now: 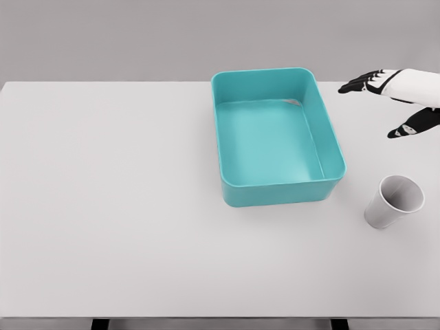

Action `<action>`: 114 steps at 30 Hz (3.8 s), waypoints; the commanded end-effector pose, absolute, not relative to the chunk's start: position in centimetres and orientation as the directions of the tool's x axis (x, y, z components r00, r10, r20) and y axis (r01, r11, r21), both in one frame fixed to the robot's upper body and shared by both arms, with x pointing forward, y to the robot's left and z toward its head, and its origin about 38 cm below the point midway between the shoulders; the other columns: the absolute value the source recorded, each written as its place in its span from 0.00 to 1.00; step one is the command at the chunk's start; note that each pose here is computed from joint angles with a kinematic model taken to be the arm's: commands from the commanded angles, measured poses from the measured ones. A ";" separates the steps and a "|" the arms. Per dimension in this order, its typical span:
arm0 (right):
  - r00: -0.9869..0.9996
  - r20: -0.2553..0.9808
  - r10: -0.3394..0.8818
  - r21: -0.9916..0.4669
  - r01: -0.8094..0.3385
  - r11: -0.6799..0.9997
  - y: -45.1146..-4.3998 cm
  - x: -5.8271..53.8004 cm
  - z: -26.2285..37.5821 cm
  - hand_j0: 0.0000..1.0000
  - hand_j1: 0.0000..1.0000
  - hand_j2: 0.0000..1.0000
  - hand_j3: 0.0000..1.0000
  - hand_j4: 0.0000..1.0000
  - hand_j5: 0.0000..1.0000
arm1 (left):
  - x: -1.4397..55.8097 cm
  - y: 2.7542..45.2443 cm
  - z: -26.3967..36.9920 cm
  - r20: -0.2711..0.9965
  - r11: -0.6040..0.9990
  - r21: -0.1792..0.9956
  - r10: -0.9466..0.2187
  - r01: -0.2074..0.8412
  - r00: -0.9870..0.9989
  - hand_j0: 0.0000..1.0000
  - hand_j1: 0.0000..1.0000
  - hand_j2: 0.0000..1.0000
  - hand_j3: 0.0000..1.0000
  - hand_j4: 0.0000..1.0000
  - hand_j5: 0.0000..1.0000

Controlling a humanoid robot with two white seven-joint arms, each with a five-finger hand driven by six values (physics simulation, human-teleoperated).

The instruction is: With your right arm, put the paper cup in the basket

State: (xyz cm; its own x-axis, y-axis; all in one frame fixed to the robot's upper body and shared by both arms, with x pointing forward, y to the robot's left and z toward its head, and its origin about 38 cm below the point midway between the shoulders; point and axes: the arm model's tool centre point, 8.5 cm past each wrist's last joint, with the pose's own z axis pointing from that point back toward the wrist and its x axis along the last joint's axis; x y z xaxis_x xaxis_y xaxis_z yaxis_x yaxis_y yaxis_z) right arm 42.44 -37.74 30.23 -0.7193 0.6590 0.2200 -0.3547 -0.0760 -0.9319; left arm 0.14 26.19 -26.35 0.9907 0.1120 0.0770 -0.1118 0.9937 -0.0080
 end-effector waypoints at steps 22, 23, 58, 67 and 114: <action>-0.273 0.695 0.665 -0.705 -0.436 0.559 -55.0 37.5 26.9 1.00 1.00 1.00 1.00 1.00 1.00 | 0.1 26.2 -26.3 0.077 0.994 -0.008 0.112 -0.112 0.991 1.00 1.00 1.00 1.00 1.00 1.00; -0.275 0.696 0.663 -0.702 -0.455 0.548 -54.6 37.2 26.6 1.00 1.00 1.00 1.00 1.00 1.00 | 0.1 26.2 -26.3 0.077 0.994 -0.008 0.112 -0.112 0.991 1.00 1.00 1.00 1.00 1.00 1.00; -0.171 0.753 0.636 -0.554 -0.685 0.472 -50.0 35.2 16.0 1.00 1.00 1.00 1.00 1.00 1.00 | 0.1 26.2 -26.3 0.077 0.994 -0.008 0.112 -0.112 0.991 1.00 1.00 1.00 1.00 1.00 1.00; -0.186 0.758 0.626 -0.553 -0.691 0.465 -49.4 35.2 16.2 1.00 1.00 1.00 1.00 1.00 1.00 | 0.1 26.2 -26.3 0.077 0.994 -0.008 0.112 -0.112 0.991 1.00 1.00 1.00 1.00 1.00 1.00; -0.237 0.777 0.583 -0.528 -0.749 0.400 -45.8 34.8 15.5 1.00 1.00 1.00 1.00 1.00 1.00 | 0.1 26.2 -26.3 0.077 0.994 -0.008 0.112 -0.112 0.991 1.00 1.00 1.00 1.00 1.00 1.00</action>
State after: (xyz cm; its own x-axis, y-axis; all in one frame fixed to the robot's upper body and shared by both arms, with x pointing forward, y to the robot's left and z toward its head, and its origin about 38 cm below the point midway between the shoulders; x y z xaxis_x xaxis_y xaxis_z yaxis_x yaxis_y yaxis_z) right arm 34.74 -45.94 15.36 -0.2357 0.5883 0.7736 -0.7493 0.3969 -0.5301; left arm 0.14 26.19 -26.35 0.9907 0.1121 0.0770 -0.1118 0.9937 -0.0080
